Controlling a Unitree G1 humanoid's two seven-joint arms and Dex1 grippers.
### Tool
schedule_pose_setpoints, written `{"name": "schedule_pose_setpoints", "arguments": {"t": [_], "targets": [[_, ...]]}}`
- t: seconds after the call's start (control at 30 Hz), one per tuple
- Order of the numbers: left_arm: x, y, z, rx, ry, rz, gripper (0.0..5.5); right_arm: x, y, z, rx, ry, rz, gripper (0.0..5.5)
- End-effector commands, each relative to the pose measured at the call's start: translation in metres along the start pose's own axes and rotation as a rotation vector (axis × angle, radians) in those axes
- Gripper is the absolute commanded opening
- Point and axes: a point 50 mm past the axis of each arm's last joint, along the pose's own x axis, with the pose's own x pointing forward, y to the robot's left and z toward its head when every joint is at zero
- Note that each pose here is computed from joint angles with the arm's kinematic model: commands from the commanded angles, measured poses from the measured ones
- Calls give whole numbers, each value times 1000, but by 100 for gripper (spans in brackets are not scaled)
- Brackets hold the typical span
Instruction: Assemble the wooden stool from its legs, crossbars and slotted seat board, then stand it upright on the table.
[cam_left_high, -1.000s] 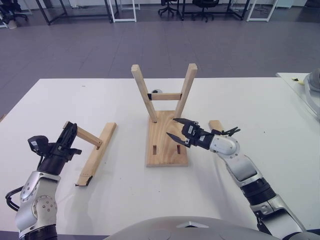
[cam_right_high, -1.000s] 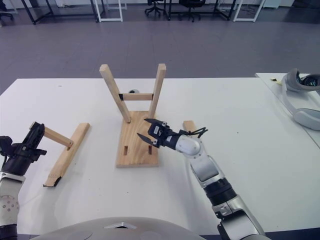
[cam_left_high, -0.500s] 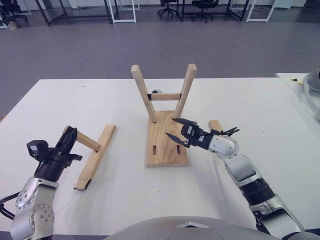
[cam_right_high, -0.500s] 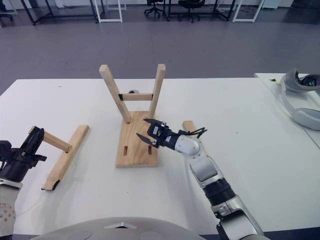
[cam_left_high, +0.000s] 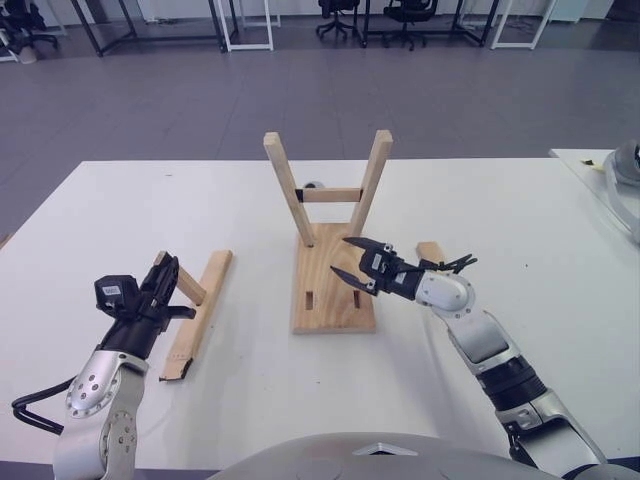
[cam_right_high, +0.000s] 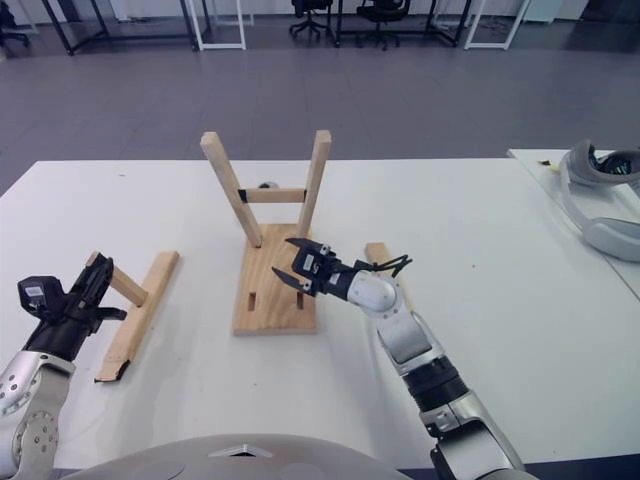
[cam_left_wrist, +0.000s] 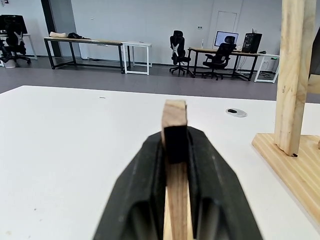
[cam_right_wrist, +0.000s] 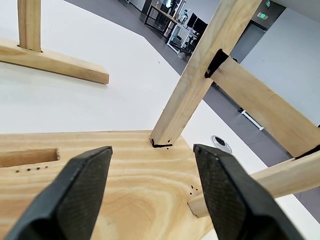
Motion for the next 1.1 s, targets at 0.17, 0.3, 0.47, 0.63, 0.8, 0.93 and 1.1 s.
{"name": "schedule_pose_setpoints", "arguments": {"t": [0.17,0.3,0.47,0.63,0.8,0.93,1.1], "targets": [[-10,5,-38,69,288,80,58,1,-1,0,-43,8,22,305],[-3,9,-8,132,221,99,122,4,1,1,-48,0,19,305],[-17,10,-5,157,306,83,201,5,1,1,-52,-2,14,305],[-31,7,-4,126,436,-8,306,2,3,-2,-57,5,23,305],[-34,3,-16,95,555,-49,350,4,4,-2,-61,6,32,305],[-37,9,-33,90,661,-14,350,6,3,-1,-70,5,33,305],[-39,7,-35,97,670,-46,279,9,3,-1,-73,2,31,305]]}}
